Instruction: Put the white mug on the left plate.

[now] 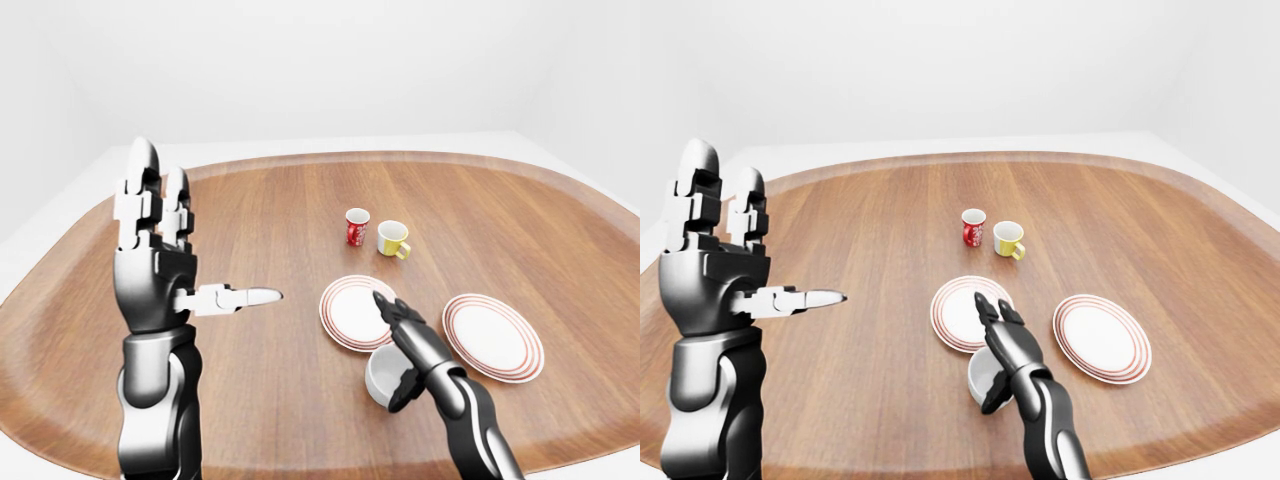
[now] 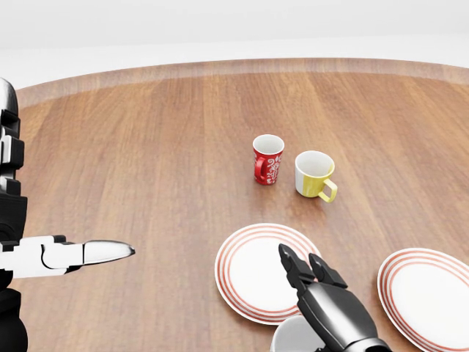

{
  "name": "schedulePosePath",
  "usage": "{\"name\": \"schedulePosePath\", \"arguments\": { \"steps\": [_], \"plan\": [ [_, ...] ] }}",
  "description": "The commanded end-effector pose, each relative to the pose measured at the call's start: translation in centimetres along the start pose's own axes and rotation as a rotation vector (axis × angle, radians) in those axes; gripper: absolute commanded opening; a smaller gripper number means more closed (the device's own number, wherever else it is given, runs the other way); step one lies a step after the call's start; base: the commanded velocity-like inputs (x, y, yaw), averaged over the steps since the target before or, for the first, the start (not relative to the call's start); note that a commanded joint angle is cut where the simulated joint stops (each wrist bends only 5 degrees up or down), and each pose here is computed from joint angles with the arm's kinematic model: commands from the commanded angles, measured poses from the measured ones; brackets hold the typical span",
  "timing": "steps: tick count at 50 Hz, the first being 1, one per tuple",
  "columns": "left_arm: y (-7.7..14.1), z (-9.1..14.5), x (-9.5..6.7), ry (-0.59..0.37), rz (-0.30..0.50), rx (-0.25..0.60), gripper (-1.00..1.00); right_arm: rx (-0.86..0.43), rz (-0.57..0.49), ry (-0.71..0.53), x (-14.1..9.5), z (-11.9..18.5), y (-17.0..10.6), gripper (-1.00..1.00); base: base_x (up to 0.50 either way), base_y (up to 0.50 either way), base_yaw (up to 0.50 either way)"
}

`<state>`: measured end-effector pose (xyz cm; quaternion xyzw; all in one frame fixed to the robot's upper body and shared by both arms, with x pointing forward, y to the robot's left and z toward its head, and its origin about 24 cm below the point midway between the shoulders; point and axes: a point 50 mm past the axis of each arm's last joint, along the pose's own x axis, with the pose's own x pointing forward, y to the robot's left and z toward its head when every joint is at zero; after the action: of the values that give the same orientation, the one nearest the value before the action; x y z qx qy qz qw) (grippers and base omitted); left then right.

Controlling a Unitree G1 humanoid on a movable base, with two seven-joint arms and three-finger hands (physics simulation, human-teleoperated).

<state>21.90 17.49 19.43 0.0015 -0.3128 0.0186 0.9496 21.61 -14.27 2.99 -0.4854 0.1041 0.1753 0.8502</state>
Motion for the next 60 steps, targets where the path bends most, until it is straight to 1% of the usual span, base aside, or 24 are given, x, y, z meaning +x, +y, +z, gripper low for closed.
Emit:
{"name": "schedulePosePath", "arguments": {
  "steps": [1, 21, 35, 45, 53, 54, 55, 60],
  "plan": [
    [0.0, 0.0, 0.0, 0.000, 0.000, 0.000, 0.98, -0.020, 0.005, -0.001, -0.2, 0.2, 0.4, 1.00, 0.00, 0.00, 0.00],
    [0.0, 0.1, 0.0, -0.003, 0.001, 0.000, 0.97, -0.046, 0.033, 0.017, 0.1, -0.1, 1.3, 1.00, 0.00, 0.00, 0.00],
    [0.0, 0.0, 0.0, -0.001, 0.001, -0.001, 0.97, -0.071, 0.050, 0.010, 0.6, -0.2, 1.9, 1.00, 0.00, 0.00, 0.00],
    [0.0, 0.0, 0.0, 0.002, 0.001, -0.002, 0.97, -0.102, 0.079, -0.015, 0.9, 0.3, 2.7, 1.00, 0.00, 0.00, 0.00],
    [0.0, -0.1, 0.0, 0.006, 0.001, -0.003, 0.98, -0.116, 0.098, -0.024, 1.1, 0.1, 3.3, 1.00, 0.00, 0.00, 0.00],
    [0.0, -0.1, 0.0, 0.005, 0.001, -0.003, 0.97, -0.117, 0.114, -0.030, 1.1, 0.1, 3.5, 0.76, 0.00, 0.00, 0.00],
    [0.0, -0.2, 0.0, 0.007, 0.002, -0.002, 0.97, -0.104, 0.102, -0.028, 1.1, 0.1, 3.3, -1.00, 0.00, 0.00, 0.00],
    [0.0, -0.2, 0.0, 0.010, 0.001, -0.003, 0.98, -0.104, 0.112, -0.039, 0.9, 0.2, 3.3, -1.00, 0.00, 0.00, 0.00]
  ]
}}
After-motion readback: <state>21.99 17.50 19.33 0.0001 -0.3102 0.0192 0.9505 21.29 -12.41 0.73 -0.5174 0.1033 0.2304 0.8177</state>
